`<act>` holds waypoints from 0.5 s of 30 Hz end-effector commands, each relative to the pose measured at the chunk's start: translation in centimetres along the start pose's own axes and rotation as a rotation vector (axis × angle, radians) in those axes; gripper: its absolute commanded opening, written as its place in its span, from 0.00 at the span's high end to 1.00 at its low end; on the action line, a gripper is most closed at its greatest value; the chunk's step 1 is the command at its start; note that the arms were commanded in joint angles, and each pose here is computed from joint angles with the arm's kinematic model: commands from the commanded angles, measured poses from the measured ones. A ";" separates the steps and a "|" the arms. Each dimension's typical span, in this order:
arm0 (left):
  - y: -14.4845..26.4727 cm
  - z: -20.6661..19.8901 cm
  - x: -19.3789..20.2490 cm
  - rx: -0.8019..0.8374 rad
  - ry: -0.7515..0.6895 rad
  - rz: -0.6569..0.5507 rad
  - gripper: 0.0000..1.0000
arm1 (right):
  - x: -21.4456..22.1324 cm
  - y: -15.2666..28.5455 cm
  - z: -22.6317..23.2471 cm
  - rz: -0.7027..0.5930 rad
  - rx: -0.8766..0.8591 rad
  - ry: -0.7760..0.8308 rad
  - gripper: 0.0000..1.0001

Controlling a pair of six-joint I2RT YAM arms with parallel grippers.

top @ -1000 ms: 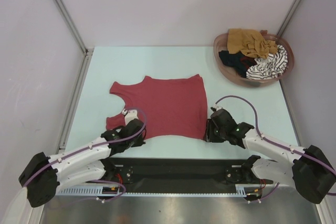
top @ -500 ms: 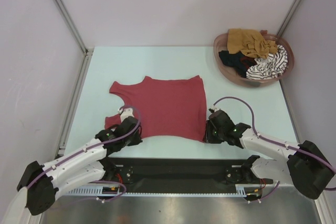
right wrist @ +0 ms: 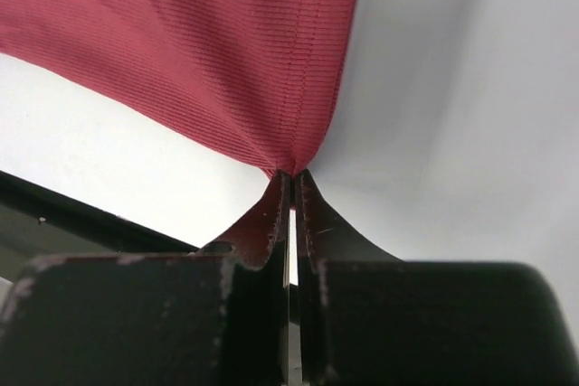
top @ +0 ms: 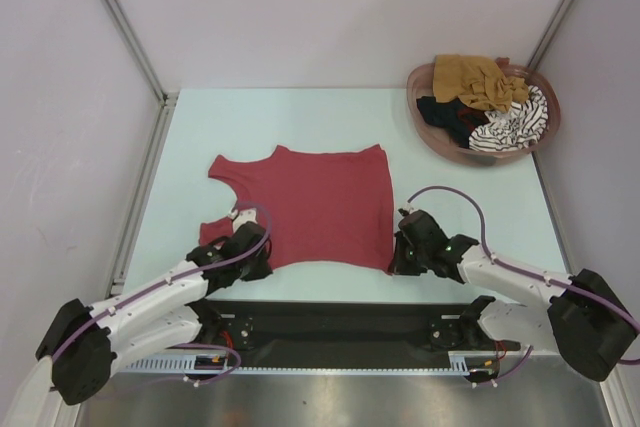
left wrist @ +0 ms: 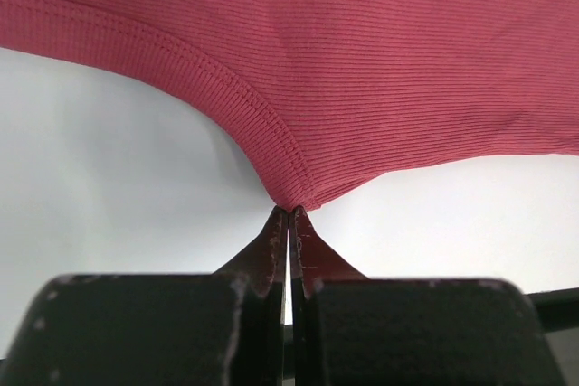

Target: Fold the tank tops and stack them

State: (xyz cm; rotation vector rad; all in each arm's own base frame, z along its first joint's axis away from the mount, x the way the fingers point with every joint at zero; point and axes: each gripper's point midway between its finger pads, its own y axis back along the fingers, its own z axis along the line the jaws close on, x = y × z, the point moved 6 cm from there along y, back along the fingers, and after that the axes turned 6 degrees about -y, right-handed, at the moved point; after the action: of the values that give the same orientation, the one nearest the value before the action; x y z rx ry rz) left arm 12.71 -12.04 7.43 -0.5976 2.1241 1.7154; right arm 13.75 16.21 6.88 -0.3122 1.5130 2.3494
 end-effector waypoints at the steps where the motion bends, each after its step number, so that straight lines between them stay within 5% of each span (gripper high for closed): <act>1: -0.4 -0.1 0.4 0.022 0.000 0.029 0.99 | 0.0 0.9 -0.2 -0.006 0.011 -0.016 0.99; 15: 0.8 -0.9 -3.3 0.008 -0.011 -0.027 1.00 | -3.4 3.3 1.9 -0.052 0.002 0.018 1.00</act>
State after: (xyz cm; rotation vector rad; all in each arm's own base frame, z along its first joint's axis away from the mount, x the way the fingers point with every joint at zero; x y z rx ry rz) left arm 13.88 -12.28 8.48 -0.5920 2.1246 1.7328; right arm 14.57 16.17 10.20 -0.3245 1.4936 2.3346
